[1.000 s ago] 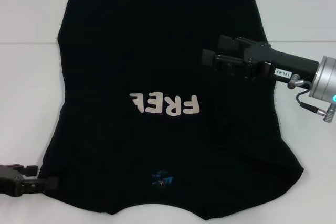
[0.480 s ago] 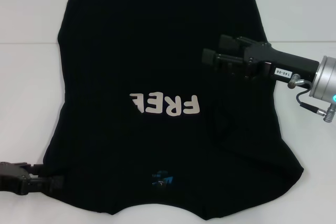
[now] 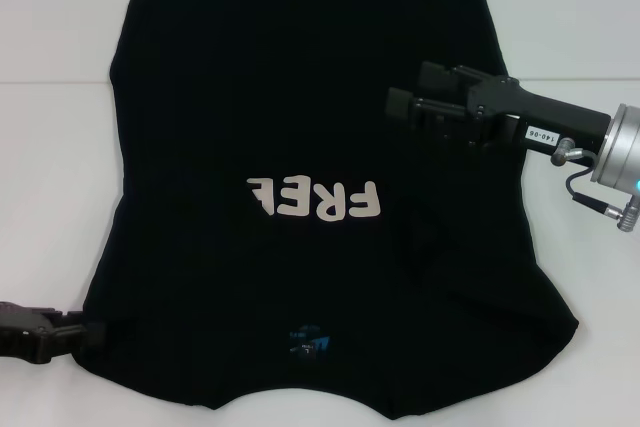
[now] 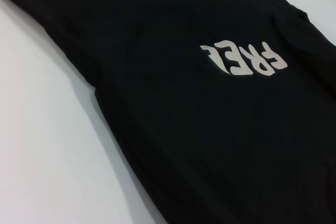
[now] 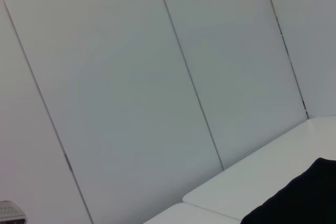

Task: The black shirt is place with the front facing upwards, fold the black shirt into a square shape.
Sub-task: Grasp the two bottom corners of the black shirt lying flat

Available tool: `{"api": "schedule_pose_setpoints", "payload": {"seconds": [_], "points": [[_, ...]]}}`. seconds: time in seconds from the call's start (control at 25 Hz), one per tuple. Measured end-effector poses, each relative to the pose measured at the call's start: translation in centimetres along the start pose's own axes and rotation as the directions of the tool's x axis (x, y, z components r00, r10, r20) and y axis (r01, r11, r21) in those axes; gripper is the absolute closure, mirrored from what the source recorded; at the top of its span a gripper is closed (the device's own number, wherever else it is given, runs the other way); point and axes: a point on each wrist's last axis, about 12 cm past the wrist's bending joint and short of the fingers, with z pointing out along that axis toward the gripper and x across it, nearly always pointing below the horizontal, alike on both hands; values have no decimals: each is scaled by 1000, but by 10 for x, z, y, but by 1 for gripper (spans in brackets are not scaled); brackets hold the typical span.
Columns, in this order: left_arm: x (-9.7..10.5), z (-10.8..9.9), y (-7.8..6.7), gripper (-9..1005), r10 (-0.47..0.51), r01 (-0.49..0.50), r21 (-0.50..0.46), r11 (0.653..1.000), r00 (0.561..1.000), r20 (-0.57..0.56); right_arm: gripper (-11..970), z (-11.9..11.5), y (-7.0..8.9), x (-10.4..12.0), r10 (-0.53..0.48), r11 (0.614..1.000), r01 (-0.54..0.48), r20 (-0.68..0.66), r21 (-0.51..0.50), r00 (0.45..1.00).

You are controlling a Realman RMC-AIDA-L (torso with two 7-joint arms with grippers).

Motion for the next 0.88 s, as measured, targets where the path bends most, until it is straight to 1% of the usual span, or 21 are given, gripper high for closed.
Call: {"api": "schedule_pose_setpoints", "payload": {"seconds": [0.08,0.16,0.4,0.56,0.6,0.68,0.8,0.88], "points": [[0,-1,1,417,1,-1,-2,1000,1000,0,42,0,0,1,3,1000,-3,0,1,1000],[-1,-1,1,635,2,-2,-4,1000,1000,0,42,0,0,2,5,1000,-5,0,0,1000],[-2,-3,2,864,5,-5,-10,1000,1000,2,42,-2,1,2,10,1000,-10,2,0,1000],[-2,-3,1,940,2,-2,-2,1000,1000,2,42,-7,-1,3,53,999,-53,-18,7,998],[-2,-3,0,959,-1,1,1,1000,1000,1,43,-10,-3,3,81,997,-81,-39,12,996],[-2,-4,0,957,-6,6,5,1000,1000,0,43,-20,-9,2,152,988,-149,-85,38,985],[-3,-4,-1,955,-5,5,17,1000,1000,5,43,-45,-18,-1,313,948,-299,-156,107,937],[-5,-3,-2,953,0,0,25,1000,1000,9,43,-65,-21,-2,408,910,-386,-170,150,897]]}}
